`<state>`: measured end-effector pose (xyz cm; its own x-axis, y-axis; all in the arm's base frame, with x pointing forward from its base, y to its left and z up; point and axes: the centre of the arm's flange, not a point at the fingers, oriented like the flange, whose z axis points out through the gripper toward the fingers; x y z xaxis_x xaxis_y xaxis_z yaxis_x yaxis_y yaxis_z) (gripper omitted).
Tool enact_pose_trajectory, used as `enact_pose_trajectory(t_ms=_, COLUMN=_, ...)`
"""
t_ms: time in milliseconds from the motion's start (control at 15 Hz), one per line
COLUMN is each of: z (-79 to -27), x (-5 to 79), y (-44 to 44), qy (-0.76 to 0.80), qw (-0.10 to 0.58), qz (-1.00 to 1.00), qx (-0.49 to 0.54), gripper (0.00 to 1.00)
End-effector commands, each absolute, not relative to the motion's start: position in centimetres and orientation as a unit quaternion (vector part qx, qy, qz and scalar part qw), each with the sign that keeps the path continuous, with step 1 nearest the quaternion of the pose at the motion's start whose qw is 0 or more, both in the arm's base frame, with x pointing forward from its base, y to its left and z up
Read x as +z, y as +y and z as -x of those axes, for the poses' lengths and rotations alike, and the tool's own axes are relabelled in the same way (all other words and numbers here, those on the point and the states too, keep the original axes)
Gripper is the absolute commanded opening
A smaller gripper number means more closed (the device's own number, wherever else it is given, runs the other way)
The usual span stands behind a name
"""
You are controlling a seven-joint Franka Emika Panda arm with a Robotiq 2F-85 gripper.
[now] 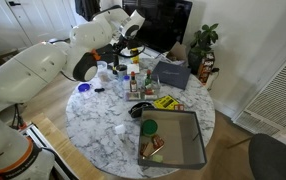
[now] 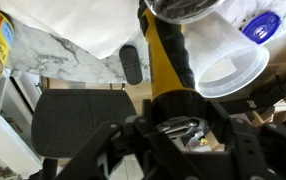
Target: Pick up the black and yellow flash light and move it forward on the table
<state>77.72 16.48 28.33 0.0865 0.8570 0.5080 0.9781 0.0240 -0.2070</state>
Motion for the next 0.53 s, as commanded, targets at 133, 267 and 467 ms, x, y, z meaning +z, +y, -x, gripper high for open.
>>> enact_pose_trajectory(t_ms=133, z=-73.7, x=26.5, y=15.1, qy=-0.698, qw=0.275, qz=0.653, qx=-0.101, gripper=0.32)
enact_pose_trajectory(t_ms=267, z=-73.6, x=25.8, y=14.9, qy=-0.711, qw=0.273, qz=0.642, qx=-0.095, gripper=0.32)
enact_pose_trajectory(t_ms=467, z=-73.5, x=25.3, y=14.9, qy=-0.725, qw=0.271, qz=0.627, qx=-0.088, gripper=0.32)
